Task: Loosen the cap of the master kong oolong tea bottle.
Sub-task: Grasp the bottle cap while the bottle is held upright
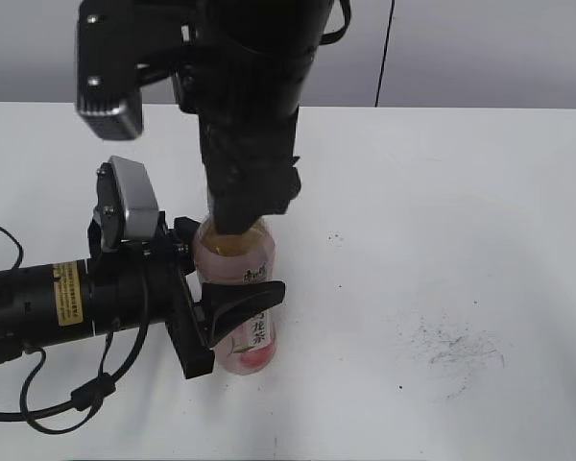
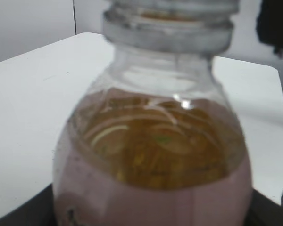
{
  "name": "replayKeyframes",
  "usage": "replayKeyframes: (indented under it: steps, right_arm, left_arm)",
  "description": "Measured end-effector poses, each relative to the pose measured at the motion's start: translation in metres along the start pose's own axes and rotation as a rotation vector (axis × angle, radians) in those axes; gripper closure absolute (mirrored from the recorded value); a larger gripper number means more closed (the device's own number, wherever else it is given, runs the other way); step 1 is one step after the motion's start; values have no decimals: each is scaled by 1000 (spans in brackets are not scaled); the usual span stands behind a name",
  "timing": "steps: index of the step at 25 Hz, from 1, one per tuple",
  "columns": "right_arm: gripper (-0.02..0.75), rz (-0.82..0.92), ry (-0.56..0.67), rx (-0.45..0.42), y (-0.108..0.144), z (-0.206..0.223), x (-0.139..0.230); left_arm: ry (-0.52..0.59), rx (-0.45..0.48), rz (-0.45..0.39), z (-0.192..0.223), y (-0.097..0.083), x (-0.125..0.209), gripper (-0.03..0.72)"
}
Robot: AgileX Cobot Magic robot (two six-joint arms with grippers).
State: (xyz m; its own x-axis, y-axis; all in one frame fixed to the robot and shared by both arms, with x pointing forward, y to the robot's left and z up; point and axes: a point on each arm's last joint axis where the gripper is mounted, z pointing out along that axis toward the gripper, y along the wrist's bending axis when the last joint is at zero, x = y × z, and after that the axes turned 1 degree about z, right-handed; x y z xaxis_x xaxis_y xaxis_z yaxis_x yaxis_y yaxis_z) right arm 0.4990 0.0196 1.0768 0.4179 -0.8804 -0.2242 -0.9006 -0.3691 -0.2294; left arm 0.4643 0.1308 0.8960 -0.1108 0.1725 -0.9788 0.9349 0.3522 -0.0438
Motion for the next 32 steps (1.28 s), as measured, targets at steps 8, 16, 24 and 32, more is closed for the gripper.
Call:
replayKeyframes:
  steps: [8, 16, 24, 32]
  right_arm:
    - [194, 708, 3, 3, 0, 0, 0]
    - [195, 1071, 3, 4, 0, 0, 0]
    - [219, 1173, -21, 37, 2, -16, 1]
    - [225, 1147, -25, 42, 10, -18, -14]
  left_arm:
    - [-1, -1, 0, 0, 0, 0, 261]
    - [-1, -3, -1, 0, 0, 0, 261]
    - [-1, -3, -1, 0, 0, 0, 261]
    - [-1, -3, -1, 0, 0, 0, 261]
